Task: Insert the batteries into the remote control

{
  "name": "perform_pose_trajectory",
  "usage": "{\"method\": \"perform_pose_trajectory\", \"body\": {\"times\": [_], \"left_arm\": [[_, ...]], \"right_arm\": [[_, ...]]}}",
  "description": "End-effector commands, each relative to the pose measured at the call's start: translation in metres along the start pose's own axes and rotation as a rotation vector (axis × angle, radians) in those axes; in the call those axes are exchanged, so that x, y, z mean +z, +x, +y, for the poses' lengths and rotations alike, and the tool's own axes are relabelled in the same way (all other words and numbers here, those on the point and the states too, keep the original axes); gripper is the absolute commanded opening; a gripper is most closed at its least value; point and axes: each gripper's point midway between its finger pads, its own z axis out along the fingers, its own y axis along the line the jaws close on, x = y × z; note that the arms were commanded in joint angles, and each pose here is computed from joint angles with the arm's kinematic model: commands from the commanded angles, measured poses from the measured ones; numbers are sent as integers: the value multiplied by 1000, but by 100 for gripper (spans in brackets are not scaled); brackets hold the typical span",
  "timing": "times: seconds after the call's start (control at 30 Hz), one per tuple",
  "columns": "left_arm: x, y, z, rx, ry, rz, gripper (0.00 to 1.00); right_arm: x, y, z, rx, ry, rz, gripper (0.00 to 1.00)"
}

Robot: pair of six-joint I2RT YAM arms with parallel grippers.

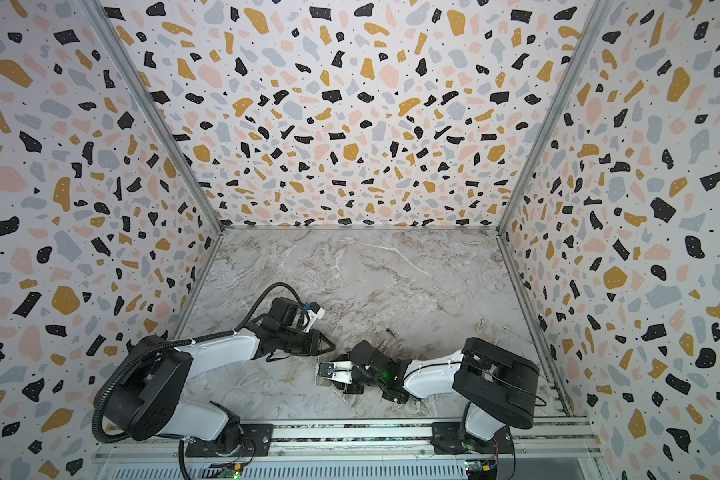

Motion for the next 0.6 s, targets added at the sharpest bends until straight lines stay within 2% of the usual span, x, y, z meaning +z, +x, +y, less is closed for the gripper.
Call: {"method": "perform_pose_trajectory", "body": {"times": [0.0,0.37,0.57], "left_arm": [[1,6,14,-19,-43,9,0],[2,5,14,-36,-23,6,0],[-13,-13,-12,17,57,-79,0]], "right_arm": [[0,-25,-6,6,8,-71,45],[4,-30,-3,22,-20,-86,47],[-22,-52,-15,22,44,-182,49]]}}
